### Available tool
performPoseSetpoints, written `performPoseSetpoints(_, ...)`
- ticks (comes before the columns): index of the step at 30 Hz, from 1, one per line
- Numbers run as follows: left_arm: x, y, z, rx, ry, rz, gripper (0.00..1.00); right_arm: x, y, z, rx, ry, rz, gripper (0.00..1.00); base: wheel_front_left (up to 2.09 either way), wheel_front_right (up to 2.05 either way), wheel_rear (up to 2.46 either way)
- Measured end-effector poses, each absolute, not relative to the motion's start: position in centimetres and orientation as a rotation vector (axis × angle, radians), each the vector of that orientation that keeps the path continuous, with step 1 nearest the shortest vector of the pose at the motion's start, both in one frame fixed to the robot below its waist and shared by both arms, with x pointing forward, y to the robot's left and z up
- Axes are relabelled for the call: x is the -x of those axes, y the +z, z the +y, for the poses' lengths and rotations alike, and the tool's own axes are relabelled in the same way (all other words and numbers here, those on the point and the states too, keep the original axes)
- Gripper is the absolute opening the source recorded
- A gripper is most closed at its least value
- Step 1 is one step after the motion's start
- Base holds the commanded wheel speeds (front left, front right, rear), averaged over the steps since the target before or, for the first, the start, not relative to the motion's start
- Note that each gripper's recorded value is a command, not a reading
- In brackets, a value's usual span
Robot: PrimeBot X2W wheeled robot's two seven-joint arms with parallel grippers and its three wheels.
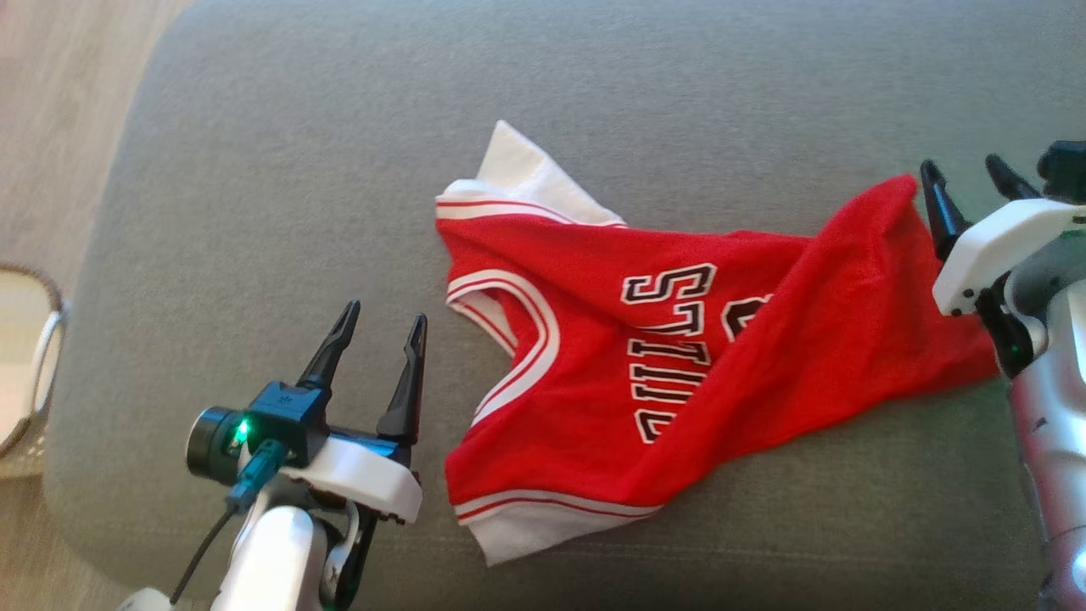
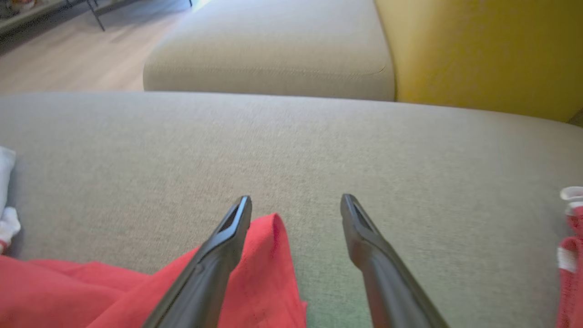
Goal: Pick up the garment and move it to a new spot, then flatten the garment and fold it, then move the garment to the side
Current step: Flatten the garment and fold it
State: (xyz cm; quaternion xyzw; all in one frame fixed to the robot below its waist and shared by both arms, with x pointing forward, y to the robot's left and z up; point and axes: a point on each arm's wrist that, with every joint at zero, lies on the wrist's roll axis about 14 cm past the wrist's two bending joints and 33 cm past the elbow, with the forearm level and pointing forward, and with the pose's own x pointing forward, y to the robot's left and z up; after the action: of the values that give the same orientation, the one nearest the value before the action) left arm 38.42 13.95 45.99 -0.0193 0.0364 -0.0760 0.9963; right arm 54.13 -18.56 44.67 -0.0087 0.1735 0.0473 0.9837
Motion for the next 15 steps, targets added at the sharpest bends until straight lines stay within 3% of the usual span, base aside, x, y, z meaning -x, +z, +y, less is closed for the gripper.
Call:
performPoseSetpoints(7, -39.1, 47.1, 11.9, 0.048, -0.212, 0.037, 1.00, -52.7, 49.4, -21.3, -0.055, 0.008, 0.133, 1.00, 0.00, 0.00, 0.00)
performPoseSetpoints(15, -38.0, 47.5, 9.5, 0.072, -0.277, 0.028, 1.00, -45.7, 51.2, -23.9, -0.173, -0.102, 0.008, 1.00, 0.00, 0.00, 0.00)
